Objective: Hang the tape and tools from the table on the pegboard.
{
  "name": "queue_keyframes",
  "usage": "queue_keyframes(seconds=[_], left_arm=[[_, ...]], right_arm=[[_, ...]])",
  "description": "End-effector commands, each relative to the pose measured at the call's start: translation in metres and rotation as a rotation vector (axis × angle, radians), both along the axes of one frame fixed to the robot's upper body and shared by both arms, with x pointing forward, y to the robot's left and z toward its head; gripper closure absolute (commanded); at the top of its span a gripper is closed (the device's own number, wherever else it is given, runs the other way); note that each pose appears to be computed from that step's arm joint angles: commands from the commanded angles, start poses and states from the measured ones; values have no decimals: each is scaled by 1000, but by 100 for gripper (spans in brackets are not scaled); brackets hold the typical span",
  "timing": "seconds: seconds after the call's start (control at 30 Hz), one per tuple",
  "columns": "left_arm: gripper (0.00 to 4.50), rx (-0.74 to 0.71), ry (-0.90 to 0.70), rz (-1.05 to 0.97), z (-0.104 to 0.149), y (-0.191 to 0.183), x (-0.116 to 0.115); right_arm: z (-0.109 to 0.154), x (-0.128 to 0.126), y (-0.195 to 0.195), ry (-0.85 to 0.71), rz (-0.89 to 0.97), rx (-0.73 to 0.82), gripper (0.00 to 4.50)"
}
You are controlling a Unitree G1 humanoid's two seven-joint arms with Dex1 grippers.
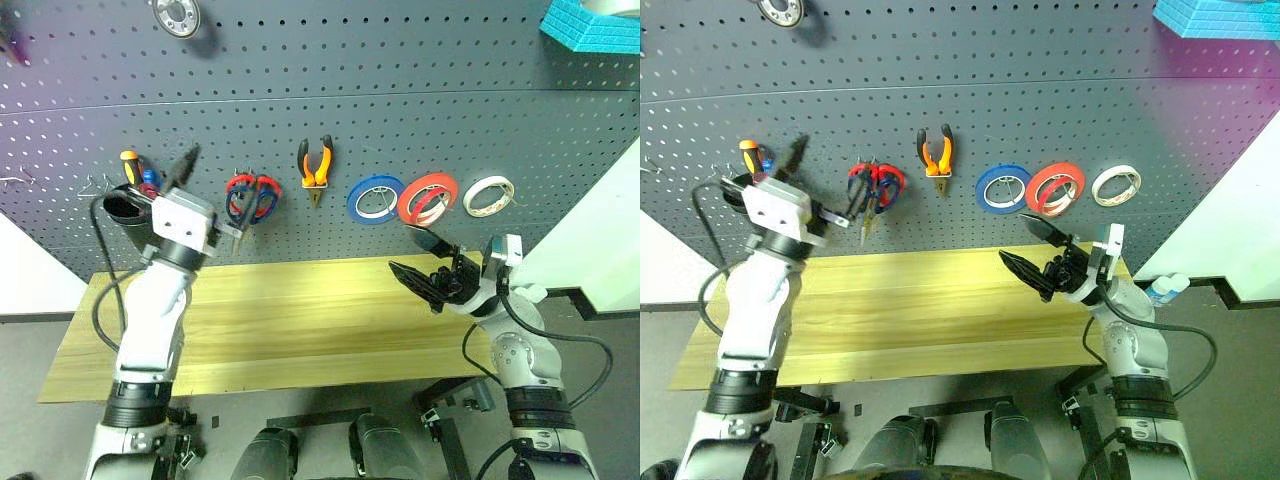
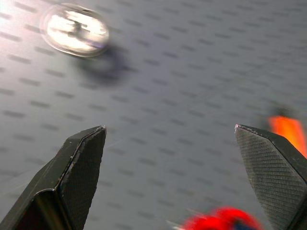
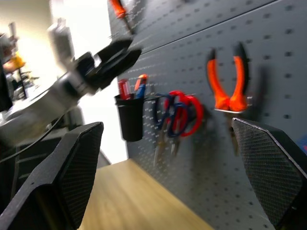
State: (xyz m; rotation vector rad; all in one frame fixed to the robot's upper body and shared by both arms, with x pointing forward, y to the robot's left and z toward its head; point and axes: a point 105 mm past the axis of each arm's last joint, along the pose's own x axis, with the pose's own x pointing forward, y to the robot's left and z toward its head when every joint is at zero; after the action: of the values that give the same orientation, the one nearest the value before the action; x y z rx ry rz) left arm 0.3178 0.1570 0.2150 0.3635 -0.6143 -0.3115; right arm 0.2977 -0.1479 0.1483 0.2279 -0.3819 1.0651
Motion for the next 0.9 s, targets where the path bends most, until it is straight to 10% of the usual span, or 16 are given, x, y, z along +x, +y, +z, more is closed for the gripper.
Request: queue_keyframes(seconds=[0.03, 0.37, 0.9], left_arm=[[2, 47, 49, -32, -17, 1, -11], [2, 25, 267, 69, -89, 20, -36], [2, -180, 486, 274, -140, 57, -73]], right_arm=[[3, 6, -3, -36, -107, 42, 0], [-58, 17, -25, 34, -587, -12, 0], [-108, -49, -56, 212, -923, -113, 0]])
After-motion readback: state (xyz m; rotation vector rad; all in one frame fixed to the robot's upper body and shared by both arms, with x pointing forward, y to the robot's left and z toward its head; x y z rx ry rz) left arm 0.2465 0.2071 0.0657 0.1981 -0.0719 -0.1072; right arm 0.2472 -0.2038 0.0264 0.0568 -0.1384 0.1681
